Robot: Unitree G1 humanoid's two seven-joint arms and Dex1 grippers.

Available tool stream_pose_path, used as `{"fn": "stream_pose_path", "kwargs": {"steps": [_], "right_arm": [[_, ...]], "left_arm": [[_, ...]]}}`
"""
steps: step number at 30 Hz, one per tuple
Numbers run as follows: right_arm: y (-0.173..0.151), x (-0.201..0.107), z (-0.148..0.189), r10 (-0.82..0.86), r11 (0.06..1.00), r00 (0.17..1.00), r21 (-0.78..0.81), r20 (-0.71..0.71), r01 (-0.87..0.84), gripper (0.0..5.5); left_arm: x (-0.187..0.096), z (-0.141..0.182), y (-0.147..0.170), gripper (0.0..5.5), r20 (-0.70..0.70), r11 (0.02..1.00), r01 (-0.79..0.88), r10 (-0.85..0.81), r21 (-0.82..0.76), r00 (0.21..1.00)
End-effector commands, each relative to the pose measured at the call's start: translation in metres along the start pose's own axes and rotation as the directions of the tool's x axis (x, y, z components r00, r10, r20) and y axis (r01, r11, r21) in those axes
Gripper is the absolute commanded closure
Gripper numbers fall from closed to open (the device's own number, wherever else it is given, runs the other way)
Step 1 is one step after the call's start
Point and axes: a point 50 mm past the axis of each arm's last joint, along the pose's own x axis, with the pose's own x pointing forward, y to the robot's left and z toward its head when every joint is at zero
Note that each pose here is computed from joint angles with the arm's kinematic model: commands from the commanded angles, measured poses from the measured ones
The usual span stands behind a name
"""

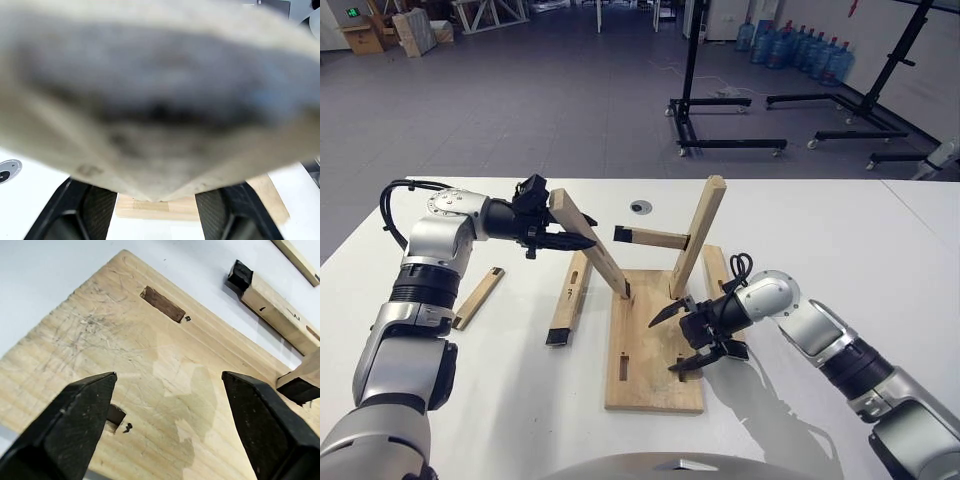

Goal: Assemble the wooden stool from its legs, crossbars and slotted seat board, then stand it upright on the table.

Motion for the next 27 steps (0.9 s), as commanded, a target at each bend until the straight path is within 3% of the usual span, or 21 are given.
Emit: {"fn": "stream_pose_path", "kwargs": {"steps": [1,8,15,19,27], "right_arm": [[0.019,-0.005,-0.02,0.106,0.994,0.987,0.02,-0.121,-0.105,1.63],[0.021,-0.005,-0.02,0.092,0.996,0.991,-0.012,-0.095,-0.093,1.63],[0.019,-0.003,-0.022,0.106,0.994,0.99,-0.021,-0.089,-0.109,1.63],[0.02,-0.001,-0.021,0.119,0.992,0.989,-0.019,-0.084,-0.121,1.63],[0.026,0.005,-0.02,0.148,0.989,0.985,-0.008,-0.089,-0.149,1.63]], "left_arm": [[0.002,-0.017,-0.012,3.48,-0.065,0.997,0.041,-0.046,-0.066,0.997],[0.007,-0.028,-0.016,3.48,-0.12,0.996,0.044,-0.054,-0.083,0.991],[0.021,-0.021,0.003,3.48,-0.167,0.998,0.001,-0.01,-0.059,0.986],[0.026,-0.008,0.012,3.49,-0.092,0.998,-0.011,0.005,-0.065,0.996],[0.044,-0.003,0.017,3.49,-0.104,0.999,0.003,-0.006,-0.034,0.995]]}}
